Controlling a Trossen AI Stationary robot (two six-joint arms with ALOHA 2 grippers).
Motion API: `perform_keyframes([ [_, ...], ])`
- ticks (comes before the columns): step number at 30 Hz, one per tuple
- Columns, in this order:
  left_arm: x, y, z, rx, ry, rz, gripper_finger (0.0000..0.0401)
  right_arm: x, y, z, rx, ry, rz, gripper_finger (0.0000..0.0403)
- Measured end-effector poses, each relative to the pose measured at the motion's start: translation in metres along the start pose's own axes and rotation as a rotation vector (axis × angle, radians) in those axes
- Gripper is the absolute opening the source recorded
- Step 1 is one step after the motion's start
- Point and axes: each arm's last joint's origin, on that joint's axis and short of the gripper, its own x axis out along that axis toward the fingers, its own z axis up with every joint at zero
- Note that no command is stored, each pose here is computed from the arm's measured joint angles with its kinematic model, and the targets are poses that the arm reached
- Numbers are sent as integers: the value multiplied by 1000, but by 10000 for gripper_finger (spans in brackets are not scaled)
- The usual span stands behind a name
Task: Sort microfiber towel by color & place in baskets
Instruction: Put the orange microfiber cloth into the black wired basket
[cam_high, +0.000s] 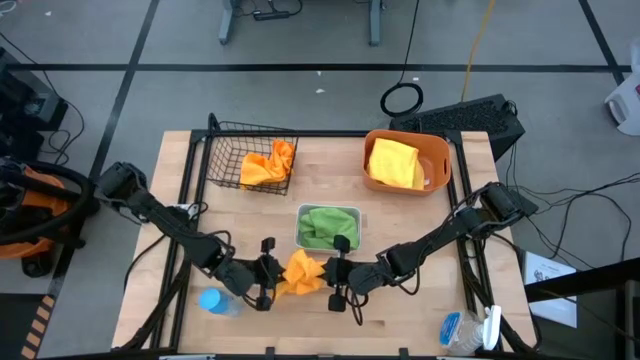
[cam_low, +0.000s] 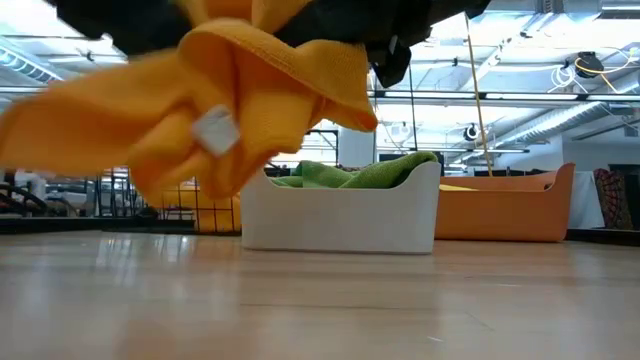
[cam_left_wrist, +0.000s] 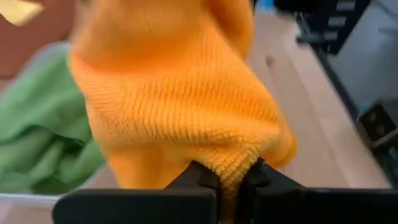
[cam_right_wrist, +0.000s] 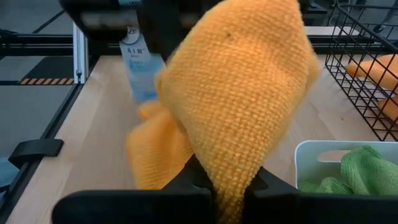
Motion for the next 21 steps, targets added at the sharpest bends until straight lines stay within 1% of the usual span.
perform_keyframes([
  [4,-11,3,10,-24,-63,32,16,0,0,1,6,-11,1,7],
  [6,-13,4,14,-8,-93,59,15,0,0,2,10,-19,3,8],
  [11,-14,1,26,21,-214,39,19,0,1,3,14,-26,5,8],
  [13,-14,0,28,31,-228,37,25,0,1,3,16,-28,6,8],
  [17,-13,2,29,14,-239,44,55,0,0,3,17,-29,4,8],
  [21,-11,6,29,-11,-229,73,111,0,0,3,17,-29,5,8],
])
